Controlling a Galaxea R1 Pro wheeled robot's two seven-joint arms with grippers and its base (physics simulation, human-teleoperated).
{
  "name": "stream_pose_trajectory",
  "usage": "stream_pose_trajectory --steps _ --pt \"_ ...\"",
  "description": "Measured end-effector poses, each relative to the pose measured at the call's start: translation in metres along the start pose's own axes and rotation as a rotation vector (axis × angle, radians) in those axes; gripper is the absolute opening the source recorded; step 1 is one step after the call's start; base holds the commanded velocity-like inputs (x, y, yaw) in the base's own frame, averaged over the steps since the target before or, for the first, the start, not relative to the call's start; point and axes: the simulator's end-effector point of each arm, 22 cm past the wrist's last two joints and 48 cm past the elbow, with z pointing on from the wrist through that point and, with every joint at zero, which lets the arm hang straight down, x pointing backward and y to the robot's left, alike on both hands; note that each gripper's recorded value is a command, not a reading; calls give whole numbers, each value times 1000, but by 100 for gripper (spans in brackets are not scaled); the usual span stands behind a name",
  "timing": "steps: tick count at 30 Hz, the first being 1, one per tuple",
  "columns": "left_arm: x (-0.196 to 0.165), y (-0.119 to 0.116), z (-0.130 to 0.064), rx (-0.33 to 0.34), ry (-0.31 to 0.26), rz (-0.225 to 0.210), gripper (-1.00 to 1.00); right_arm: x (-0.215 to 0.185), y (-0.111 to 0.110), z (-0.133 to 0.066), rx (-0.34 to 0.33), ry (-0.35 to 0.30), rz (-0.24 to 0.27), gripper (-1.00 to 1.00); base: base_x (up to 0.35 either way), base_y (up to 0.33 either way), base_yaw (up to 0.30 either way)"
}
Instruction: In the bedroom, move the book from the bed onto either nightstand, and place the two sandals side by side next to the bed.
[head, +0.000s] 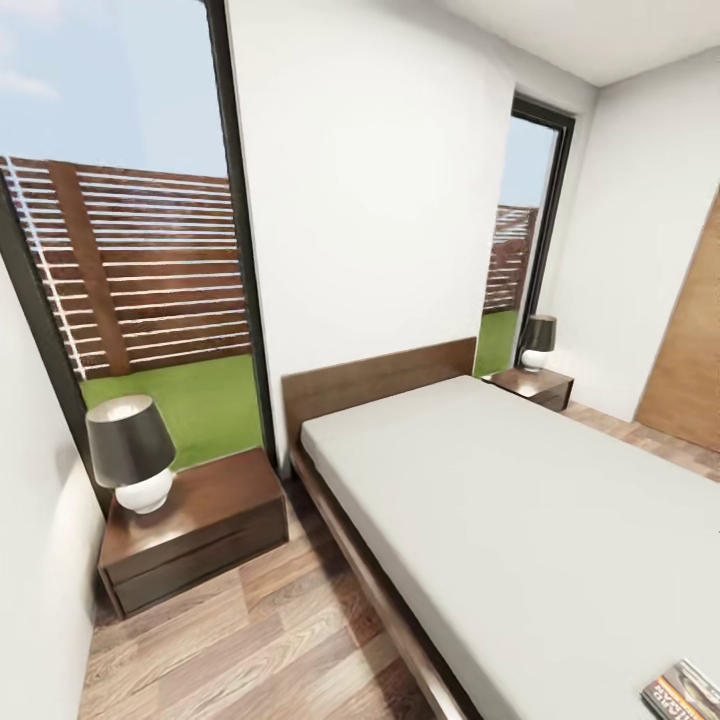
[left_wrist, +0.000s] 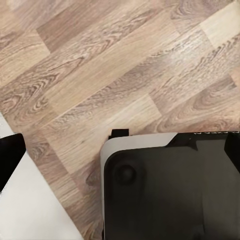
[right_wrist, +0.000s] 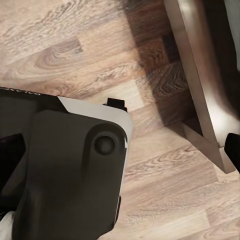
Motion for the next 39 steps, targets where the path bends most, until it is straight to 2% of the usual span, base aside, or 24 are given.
stream_pose_trajectory --steps 39 --pt "-4 0 0 0 -9 0 100 -3 -3 -1 5 -9 1 100 33 7 -233"
